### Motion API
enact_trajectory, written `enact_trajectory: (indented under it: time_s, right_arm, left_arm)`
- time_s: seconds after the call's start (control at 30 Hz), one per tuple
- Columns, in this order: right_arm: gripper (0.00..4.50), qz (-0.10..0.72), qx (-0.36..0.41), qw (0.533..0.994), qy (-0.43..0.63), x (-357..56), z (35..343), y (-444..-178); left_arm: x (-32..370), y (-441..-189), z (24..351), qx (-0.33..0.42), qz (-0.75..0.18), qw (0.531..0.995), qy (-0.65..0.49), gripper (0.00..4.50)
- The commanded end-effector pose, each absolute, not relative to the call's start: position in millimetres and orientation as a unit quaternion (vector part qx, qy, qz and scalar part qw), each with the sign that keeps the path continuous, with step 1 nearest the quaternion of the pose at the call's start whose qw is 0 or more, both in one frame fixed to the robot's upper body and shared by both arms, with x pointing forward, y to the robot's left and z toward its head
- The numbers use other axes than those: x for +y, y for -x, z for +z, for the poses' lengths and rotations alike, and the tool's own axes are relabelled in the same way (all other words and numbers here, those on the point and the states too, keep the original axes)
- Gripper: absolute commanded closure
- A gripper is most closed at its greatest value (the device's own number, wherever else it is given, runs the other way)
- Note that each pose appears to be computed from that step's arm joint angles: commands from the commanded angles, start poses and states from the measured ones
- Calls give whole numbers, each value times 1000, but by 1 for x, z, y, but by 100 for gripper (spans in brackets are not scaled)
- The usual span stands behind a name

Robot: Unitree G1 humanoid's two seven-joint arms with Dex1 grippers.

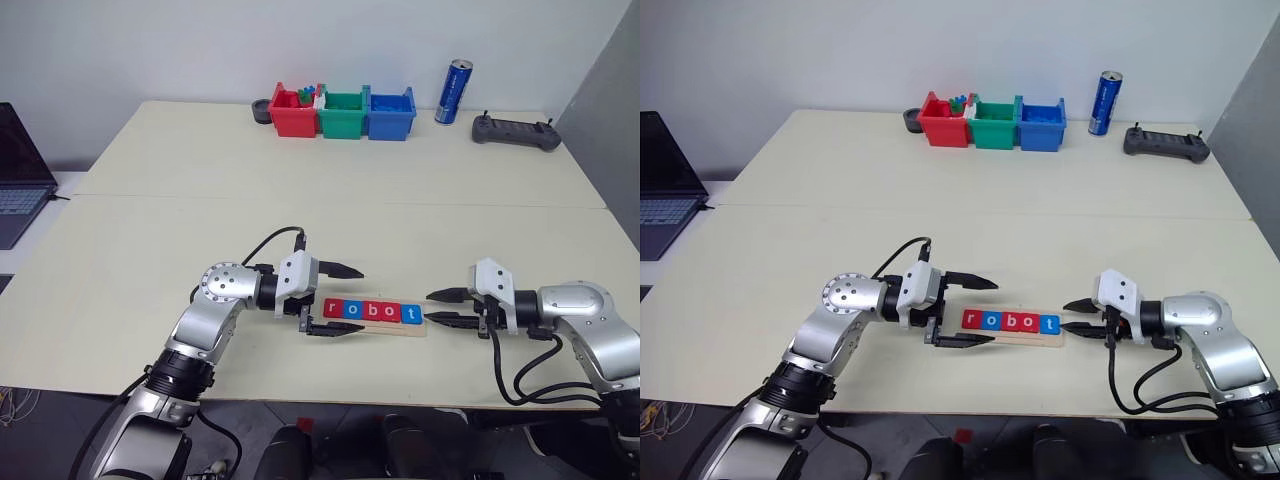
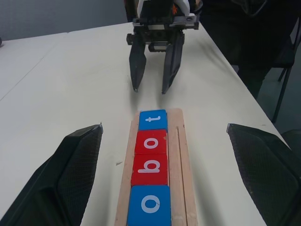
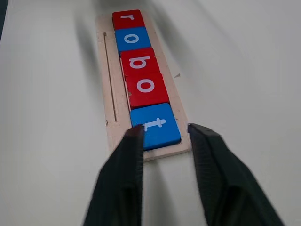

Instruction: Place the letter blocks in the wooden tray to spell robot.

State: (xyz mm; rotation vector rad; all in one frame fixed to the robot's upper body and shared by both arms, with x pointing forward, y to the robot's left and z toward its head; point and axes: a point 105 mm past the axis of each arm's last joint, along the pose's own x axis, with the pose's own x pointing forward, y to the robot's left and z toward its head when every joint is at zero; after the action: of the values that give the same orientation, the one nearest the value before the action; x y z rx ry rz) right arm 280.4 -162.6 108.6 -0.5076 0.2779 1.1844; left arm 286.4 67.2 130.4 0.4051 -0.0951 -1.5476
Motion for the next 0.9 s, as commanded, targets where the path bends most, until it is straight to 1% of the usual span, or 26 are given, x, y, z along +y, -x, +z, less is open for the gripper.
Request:
enact_trajectory:
  time_s: [0.03,0.07,0.2,0.47,0.9]
  right_arm:
    - [422,553,117,784,256,-156,105,-278]
    - [444,553,117,783,258,-155,104,-278]
    - [444,558,123,775,271,-156,100,-276]
    - [444,549,126,777,281,-158,93,-282]
    - [444,555,130,771,284,-156,88,-282]
  left_arm:
    - [65,-286,141,-66,-696,690,-188,0]
    - [65,-286,141,-66,-696,690,-189,0]
    - [66,-286,141,-64,-694,691,-190,0]
    - [66,-286,141,-65,-693,692,-190,0]
    - [67,-285,140,-63,-693,693,-190,0]
